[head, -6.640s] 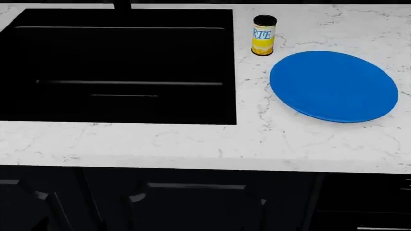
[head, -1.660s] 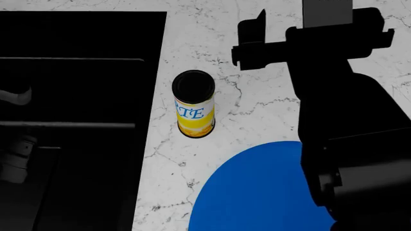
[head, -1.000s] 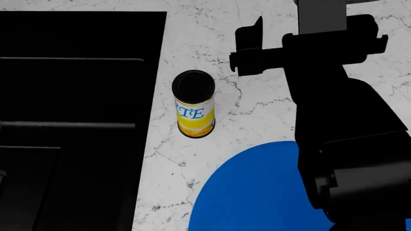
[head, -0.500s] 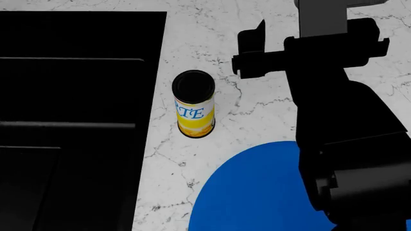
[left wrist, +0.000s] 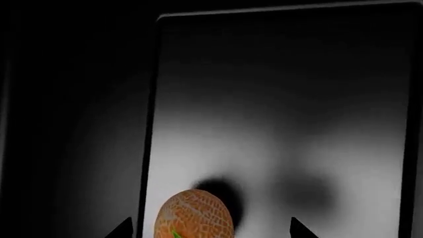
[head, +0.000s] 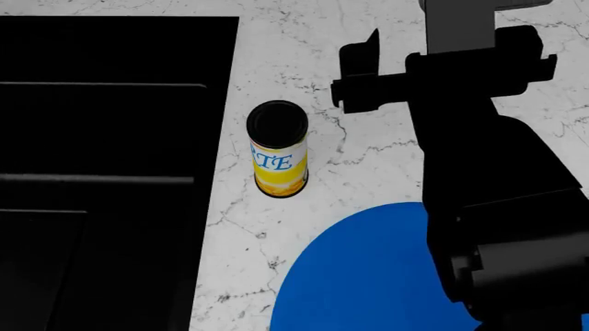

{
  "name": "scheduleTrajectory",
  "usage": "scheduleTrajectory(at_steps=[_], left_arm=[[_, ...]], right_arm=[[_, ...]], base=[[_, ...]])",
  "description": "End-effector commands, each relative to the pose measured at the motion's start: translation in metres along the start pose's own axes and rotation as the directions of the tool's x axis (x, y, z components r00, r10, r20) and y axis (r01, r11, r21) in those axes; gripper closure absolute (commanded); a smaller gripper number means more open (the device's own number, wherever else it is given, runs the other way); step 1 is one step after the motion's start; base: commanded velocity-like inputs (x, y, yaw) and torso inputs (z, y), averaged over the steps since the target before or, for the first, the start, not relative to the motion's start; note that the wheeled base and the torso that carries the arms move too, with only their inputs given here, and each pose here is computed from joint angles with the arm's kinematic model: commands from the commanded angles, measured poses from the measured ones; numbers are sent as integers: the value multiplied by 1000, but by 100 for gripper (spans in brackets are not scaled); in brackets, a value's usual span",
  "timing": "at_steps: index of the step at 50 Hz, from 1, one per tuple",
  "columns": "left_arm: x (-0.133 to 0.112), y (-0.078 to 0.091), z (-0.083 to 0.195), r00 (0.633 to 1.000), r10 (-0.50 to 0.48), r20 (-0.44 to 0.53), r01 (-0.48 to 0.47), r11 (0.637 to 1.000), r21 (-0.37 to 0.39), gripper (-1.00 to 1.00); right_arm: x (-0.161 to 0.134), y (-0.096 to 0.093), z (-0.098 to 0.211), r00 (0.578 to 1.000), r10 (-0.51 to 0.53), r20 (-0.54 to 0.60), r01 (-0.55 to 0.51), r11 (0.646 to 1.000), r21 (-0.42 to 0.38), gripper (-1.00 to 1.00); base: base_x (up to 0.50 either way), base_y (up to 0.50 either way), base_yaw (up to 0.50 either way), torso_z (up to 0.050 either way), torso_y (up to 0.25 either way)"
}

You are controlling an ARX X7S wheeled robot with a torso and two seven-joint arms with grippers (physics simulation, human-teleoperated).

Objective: Pick the tangerine from the sink and place it on the plate located on the counter

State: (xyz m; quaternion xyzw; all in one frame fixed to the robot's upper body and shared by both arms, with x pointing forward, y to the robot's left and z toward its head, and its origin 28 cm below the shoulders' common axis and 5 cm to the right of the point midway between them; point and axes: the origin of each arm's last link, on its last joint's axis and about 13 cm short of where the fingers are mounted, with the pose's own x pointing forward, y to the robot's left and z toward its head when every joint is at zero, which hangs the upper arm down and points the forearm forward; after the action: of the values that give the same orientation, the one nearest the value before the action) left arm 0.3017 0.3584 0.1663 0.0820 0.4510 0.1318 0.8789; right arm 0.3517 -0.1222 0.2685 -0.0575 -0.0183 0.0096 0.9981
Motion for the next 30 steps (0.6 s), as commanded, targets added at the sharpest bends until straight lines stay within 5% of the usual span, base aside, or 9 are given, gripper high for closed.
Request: scheduleTrajectory(at_steps=[1, 30], left_arm=[[17, 2, -8, 1000, 11, -21, -11, 1000, 3, -100], [32, 5, -26, 997, 35, -70, -36, 999, -13, -100]], right_arm=[[1, 0, 0, 1000, -1, -2, 1, 1000, -2, -100], [2, 0, -3, 1000, -6, -10, 6, 1000, -7, -100]], base=[[0, 0, 0, 0, 0], [0, 0, 0, 0, 0]])
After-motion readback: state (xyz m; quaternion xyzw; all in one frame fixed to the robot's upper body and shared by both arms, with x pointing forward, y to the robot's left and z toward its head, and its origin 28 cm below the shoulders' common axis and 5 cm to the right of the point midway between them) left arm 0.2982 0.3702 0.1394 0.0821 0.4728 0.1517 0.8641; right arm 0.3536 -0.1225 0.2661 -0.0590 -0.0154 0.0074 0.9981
